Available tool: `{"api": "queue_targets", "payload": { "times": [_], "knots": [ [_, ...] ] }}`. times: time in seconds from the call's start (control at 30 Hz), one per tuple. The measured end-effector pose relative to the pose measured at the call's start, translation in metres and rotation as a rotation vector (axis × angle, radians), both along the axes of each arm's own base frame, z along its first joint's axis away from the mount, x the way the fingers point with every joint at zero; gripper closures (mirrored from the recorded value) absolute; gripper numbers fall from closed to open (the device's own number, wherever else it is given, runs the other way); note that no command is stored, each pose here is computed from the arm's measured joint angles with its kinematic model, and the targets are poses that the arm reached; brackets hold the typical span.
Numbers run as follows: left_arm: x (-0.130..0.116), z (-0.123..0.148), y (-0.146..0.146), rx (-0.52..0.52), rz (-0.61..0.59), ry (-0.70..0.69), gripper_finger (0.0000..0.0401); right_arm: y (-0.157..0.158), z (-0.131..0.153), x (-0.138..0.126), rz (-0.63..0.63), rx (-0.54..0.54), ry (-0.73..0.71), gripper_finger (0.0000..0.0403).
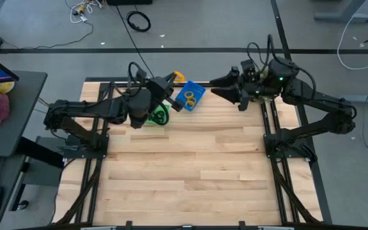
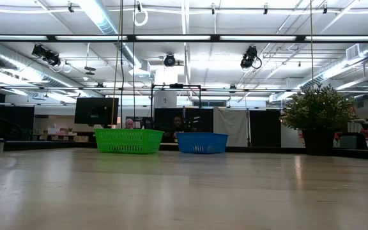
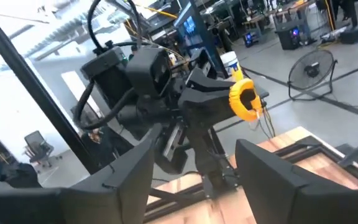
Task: Sort spring keychains into baskets
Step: Put the yellow spring keychain into the blue basket
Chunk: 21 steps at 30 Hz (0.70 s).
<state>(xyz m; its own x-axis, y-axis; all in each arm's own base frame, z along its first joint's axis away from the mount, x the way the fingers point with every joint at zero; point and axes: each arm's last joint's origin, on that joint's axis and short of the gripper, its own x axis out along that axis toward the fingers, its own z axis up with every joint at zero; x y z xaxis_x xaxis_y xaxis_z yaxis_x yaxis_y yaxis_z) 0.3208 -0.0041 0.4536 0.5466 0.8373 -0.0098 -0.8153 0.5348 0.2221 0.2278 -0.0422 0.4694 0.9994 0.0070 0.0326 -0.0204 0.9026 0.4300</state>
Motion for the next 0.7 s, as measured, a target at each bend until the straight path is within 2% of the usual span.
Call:
{"api": "queue_targets", "payload": {
  "times": [0.17, 0.33, 0.7],
  "knots": [
    [0.001, 0.001, -0.001, 0.006, -0.011, -0.009, 0.0396, -0.004, -0.009, 0.018, 0.0, 0.004, 0.029, 0.0161],
    [0.003, 0.001, -0.001, 0.006, -0.061, -0.007, 0.0396, -0.008, -0.02, 0.038, 0.0, -0.038, 0.054, 0.0156],
    [0.01, -0.004, -0.004, 0.005, -0.094, -0.002, 0.0396, -0.015, -0.027, 0.068, -0.004, -0.081, -0.031, 0.0156]
  ]
}}
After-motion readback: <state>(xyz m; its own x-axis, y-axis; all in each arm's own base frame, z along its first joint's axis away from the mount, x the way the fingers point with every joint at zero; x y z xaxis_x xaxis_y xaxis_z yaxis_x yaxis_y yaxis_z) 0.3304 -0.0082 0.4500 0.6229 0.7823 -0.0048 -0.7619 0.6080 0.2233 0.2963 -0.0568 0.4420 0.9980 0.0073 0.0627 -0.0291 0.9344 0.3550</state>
